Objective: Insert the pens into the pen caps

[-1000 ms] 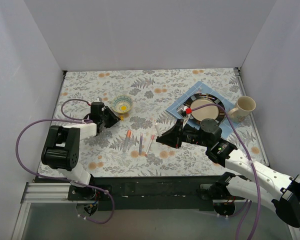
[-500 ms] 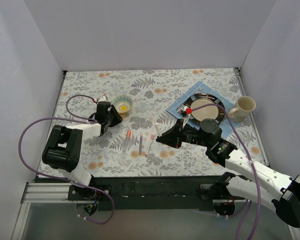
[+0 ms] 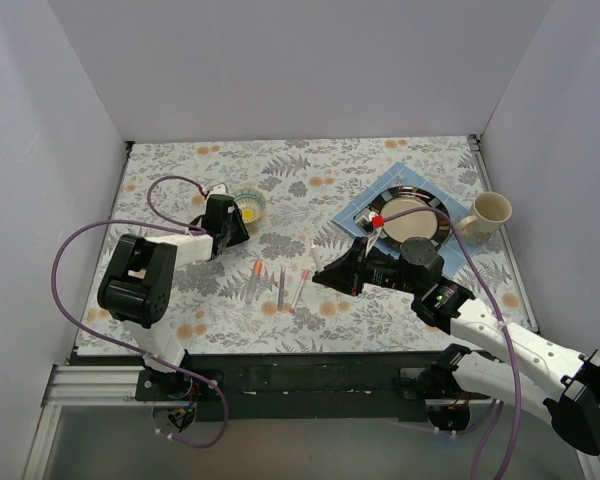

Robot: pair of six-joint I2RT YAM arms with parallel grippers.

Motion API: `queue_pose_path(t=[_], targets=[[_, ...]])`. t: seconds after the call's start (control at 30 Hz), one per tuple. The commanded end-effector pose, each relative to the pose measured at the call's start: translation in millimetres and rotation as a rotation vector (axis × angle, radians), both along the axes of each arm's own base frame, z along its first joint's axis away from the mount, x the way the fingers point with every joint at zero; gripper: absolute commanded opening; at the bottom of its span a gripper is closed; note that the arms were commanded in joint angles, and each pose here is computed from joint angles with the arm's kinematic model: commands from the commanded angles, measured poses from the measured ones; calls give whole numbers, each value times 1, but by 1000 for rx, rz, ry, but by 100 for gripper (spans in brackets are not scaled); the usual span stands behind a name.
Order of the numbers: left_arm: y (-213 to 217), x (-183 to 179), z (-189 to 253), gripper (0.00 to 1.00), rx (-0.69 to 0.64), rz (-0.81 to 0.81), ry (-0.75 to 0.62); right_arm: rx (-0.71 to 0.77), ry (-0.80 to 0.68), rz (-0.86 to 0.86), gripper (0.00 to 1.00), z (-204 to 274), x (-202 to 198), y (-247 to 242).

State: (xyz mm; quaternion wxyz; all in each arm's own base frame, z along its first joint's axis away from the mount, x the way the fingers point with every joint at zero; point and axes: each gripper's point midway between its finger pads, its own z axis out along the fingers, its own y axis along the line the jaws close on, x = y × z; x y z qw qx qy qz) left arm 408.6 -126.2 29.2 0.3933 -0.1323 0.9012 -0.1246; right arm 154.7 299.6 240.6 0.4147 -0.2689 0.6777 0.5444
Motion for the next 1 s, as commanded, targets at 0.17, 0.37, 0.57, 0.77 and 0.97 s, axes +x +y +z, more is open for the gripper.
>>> queue_pose_path(t=[0.17,0.37,0.57,0.77,0.97], targets=[[11,-20,-22,11,183,10,150,25,-47,-13,1,13,2,-2],[17,-54,-19,1,165,41,223,35,-52,-10,1,18,1,-3],[34,-94,-25,0,187,63,277,46,-31,6,1,16,-3,-2],[33,-103,-2,0,138,79,231,-9,14,-5,1,-12,3,2],[6,-97,47,0,-52,36,100,-47,86,11,1,-44,13,16]])
